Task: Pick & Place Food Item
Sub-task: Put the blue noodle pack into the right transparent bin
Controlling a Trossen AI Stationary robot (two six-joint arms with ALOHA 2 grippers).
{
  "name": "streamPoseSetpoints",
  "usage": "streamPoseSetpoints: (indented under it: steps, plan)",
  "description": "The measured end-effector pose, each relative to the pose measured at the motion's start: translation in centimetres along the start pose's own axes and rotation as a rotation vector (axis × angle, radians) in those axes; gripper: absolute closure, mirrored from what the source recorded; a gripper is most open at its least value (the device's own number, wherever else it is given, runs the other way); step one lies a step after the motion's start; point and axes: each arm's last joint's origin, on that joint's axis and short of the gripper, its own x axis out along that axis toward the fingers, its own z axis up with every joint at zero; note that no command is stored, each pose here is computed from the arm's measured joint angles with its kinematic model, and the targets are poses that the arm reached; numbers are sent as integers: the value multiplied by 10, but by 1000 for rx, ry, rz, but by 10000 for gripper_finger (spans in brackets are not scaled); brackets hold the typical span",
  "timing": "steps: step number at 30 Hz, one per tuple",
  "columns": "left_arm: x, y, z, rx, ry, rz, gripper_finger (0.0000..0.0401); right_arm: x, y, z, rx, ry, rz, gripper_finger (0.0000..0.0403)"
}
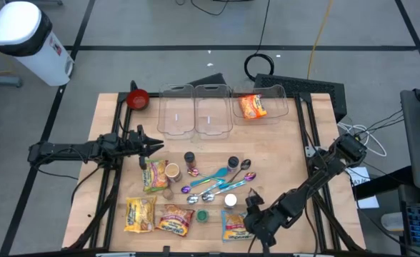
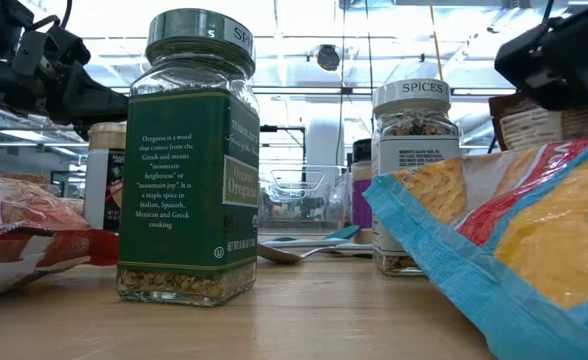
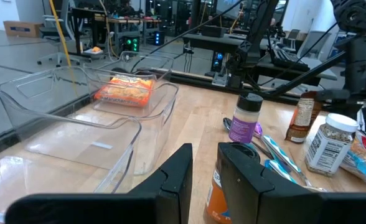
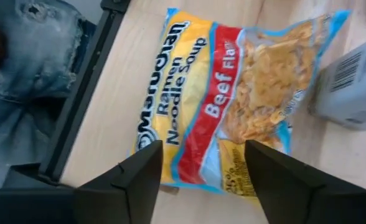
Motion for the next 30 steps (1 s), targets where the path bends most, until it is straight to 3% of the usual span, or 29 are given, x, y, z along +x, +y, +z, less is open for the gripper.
streamPoseSetpoints:
  steps: [9, 20, 26, 30]
  plan:
    - [0, 0, 0, 0, 0, 0, 320, 4, -6, -3, 19, 15, 19, 275]
    - [0, 0, 0, 0, 0, 0, 320, 3, -5, -1, 0, -2, 26, 352]
    - [0, 0, 0, 0, 0, 0, 320, -12, -5, 3, 5, -43, 43, 395]
    - [0, 0, 0, 0, 0, 0, 320, -26, -5, 8, 10, -86, 62, 399]
